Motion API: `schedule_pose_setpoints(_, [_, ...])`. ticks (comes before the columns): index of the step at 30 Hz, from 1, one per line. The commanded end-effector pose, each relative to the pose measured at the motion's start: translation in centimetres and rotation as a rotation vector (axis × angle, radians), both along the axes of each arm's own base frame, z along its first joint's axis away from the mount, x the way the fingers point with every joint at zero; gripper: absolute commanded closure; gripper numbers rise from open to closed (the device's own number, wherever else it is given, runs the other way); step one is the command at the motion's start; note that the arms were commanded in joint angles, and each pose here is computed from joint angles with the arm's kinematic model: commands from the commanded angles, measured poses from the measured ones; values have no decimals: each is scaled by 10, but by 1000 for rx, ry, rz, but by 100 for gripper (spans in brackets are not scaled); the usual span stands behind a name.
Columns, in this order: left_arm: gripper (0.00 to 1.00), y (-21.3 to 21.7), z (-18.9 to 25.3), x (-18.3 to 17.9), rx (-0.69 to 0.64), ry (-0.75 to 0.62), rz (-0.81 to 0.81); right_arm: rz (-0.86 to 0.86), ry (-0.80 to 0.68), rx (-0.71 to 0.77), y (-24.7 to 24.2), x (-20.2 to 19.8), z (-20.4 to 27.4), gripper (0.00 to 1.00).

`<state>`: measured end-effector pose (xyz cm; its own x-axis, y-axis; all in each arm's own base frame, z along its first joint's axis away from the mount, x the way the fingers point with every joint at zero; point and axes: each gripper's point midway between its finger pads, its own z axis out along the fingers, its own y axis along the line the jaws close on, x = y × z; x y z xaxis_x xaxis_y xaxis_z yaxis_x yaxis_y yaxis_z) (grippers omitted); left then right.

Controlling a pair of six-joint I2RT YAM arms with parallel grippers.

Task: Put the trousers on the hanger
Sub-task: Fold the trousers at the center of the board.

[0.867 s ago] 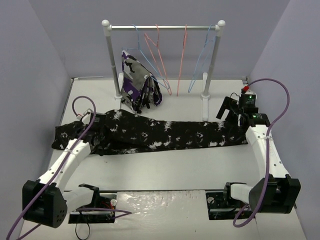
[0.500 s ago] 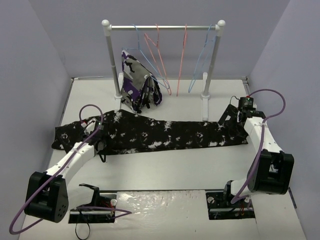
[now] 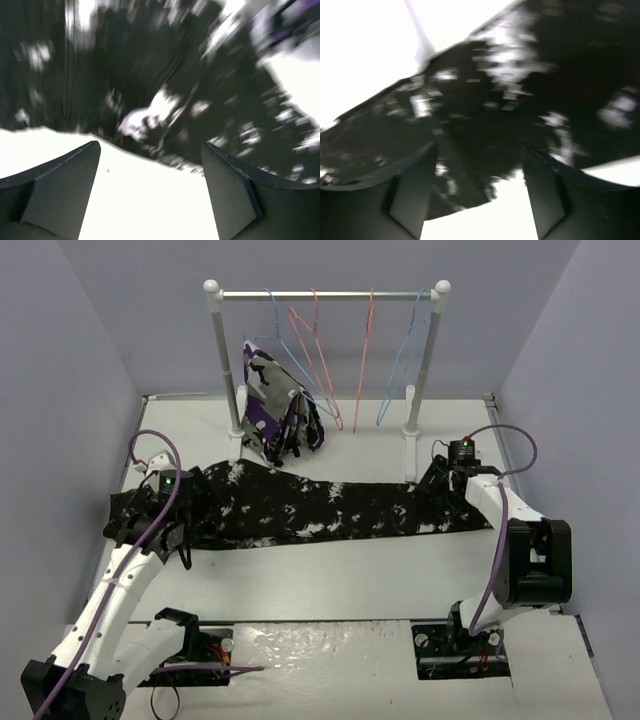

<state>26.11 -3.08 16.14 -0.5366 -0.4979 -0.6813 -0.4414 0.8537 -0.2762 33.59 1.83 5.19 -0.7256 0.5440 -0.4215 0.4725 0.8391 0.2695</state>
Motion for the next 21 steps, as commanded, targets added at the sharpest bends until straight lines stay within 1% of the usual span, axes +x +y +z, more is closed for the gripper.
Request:
schedule_pose_setpoints(1, [21, 13, 25, 2, 92, -36, -11, 14, -105, 50, 21, 20, 6, 43])
schedule_pose_setpoints(3, [20, 11, 15, 1, 83, -6, -16, -13, -83, 72, 22, 17, -10, 46])
schedule_pose_setpoints(5, [15, 13, 3, -1, 94, 44, -21, -60, -16, 78, 14, 4, -35, 47])
schedule_pose_setpoints(7, [13, 18, -2, -4, 105, 76, -13, -165, 44, 112, -12, -10, -54, 47])
schedule_pose_setpoints(8, [13, 19, -3, -5, 106, 84, -15, -188, 58, 134, -18, -14, -58, 47])
schedule_pose_setpoints(9, [12, 20, -4, -5, 103, 88, -15, -232, 62, 137, -31, -16, -60, 46])
schedule_pose_setpoints(12, [12, 23, -10, -8, 71, 104, -1, -435, 90, 168, -78, -34, -64, 42])
schedule_pose_setpoints(15, [12, 23, -19, -11, 24, 130, 24, -592, 90, 206, -99, -44, -62, 40])
schedule_pose_setpoints(18, [12, 26, -30, -18, -3, 167, 49, -715, 59, 183, -130, -51, -57, 38])
schedule_pose_setpoints(21, [12, 27, -36, -23, -29, 196, 53, -781, 52, 187, -145, -58, -56, 38])
